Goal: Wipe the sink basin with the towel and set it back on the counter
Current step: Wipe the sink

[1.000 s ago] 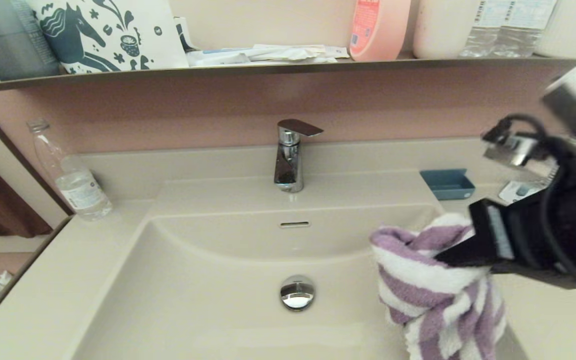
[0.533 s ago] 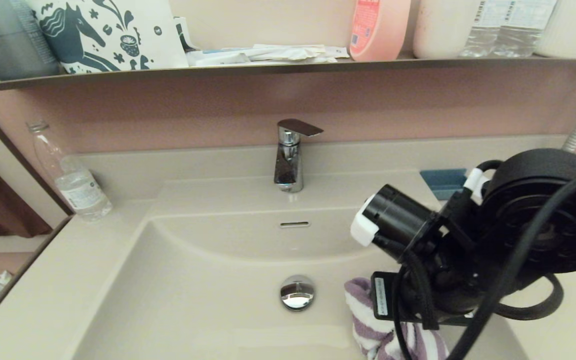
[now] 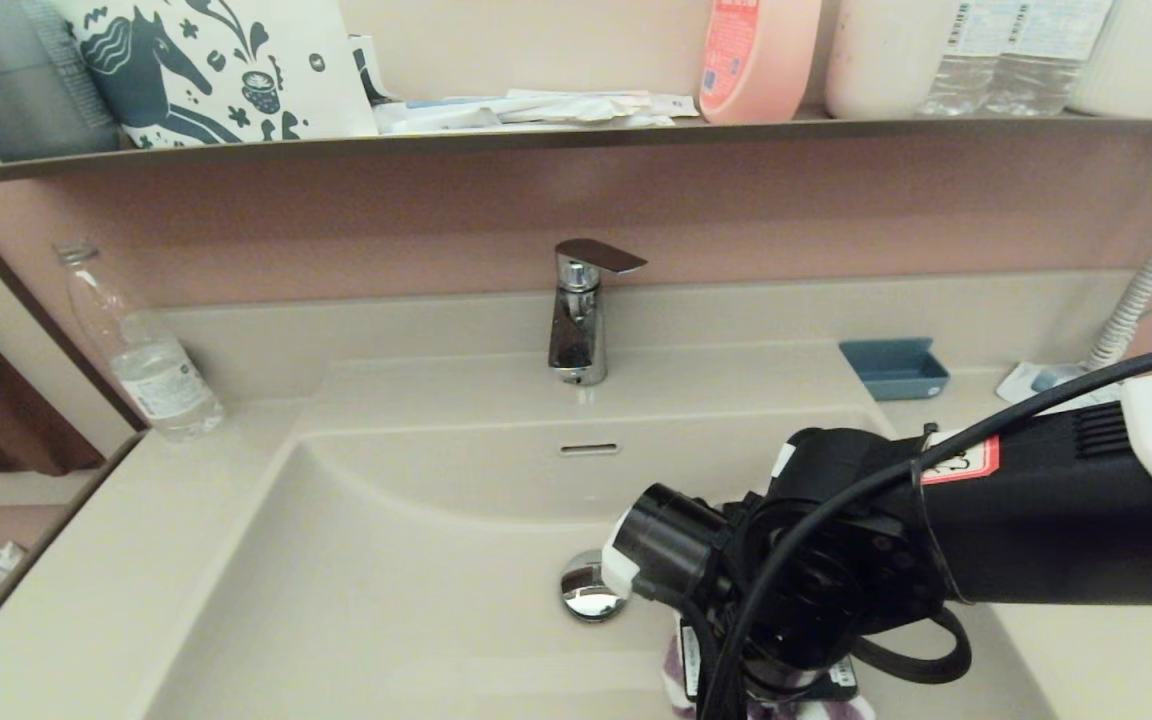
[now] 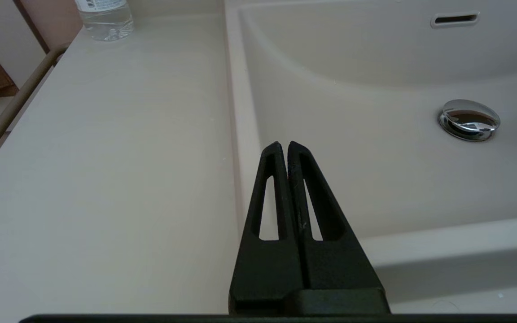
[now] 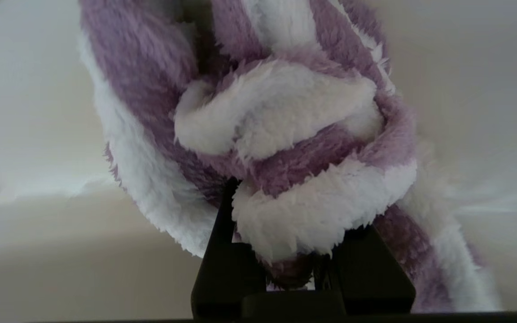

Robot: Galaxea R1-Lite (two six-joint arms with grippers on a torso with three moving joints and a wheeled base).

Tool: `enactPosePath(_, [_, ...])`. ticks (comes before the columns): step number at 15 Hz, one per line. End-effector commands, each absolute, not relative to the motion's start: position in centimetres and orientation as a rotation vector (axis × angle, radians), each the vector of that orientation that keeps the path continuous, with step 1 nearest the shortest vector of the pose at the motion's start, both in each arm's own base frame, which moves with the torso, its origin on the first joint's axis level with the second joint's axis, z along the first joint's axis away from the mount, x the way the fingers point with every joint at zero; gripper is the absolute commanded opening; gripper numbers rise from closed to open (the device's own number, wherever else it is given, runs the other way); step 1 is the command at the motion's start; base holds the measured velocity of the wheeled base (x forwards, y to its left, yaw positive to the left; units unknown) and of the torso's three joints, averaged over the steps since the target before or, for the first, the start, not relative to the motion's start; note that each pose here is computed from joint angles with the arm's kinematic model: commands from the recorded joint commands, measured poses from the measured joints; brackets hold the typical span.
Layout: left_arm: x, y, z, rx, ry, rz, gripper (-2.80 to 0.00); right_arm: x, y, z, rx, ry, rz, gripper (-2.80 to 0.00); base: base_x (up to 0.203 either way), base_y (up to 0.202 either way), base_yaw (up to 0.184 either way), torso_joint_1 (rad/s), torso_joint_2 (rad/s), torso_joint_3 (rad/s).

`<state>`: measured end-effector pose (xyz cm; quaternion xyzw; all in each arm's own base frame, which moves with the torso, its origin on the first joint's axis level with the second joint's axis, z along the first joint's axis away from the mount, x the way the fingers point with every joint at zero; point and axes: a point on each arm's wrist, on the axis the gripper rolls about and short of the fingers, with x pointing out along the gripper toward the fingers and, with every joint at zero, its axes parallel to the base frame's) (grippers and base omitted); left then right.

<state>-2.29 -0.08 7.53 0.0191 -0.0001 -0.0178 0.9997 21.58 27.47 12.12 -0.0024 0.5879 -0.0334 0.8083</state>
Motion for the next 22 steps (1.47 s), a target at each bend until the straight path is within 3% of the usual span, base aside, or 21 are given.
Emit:
enactPosePath(1, [-2.3,-0.1,7.5,0.038,0.001,-0.035,-2.80,21.3,28.5,10.7,-0.029,1.304,-0.058,-2.80,0.000,0.000,0.000,0.000,0.00,0.000])
enactPosePath(7, [-2.3,-0.1,7.5,0.038,0.001,-0.037,-2.80,21.5,31.2,10.4,0.121,1.405,0.155,-2.80,0.000,0.000,0.000,0.000,0.00,0.000])
enactPosePath(22, [-2.3,-0.1,7.5,0.038,0.001,-0.036,-2.80,20.3,43.1,7.5,0.096,1.248,0.589,-2.80,0.000,0.000,0.000,0.000,0.00,0.000])
